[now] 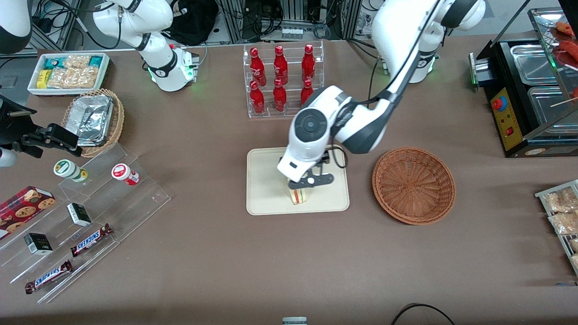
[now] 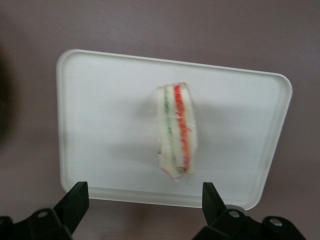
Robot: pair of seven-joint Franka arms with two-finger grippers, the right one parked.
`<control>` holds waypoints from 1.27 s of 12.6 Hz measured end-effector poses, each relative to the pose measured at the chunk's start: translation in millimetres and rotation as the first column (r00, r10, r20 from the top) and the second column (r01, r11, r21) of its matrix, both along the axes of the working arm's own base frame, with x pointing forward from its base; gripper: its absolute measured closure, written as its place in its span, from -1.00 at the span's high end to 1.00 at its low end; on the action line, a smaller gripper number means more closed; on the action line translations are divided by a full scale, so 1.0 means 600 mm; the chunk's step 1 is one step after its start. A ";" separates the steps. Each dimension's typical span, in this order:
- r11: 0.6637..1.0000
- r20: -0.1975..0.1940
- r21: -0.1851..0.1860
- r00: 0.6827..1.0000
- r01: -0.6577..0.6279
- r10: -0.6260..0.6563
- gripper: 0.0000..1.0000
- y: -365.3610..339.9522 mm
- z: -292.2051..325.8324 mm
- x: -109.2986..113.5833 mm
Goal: Place sandwich from basket to tray
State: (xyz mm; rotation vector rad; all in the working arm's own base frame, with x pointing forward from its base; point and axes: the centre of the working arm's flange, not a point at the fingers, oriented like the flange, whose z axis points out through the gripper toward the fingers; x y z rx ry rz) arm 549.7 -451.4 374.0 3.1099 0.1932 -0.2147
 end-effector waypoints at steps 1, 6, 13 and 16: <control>0.999 -0.020 0.011 0.999 0.038 -0.038 1.00 0.029 0.015 0.010; 0.996 -0.044 0.089 0.999 -0.016 0.020 1.00 0.161 0.051 0.065; 0.996 -0.101 0.044 0.992 0.076 -0.071 1.00 0.435 0.136 0.085; 0.997 -0.100 0.031 0.992 0.076 -0.072 1.00 0.496 0.162 0.058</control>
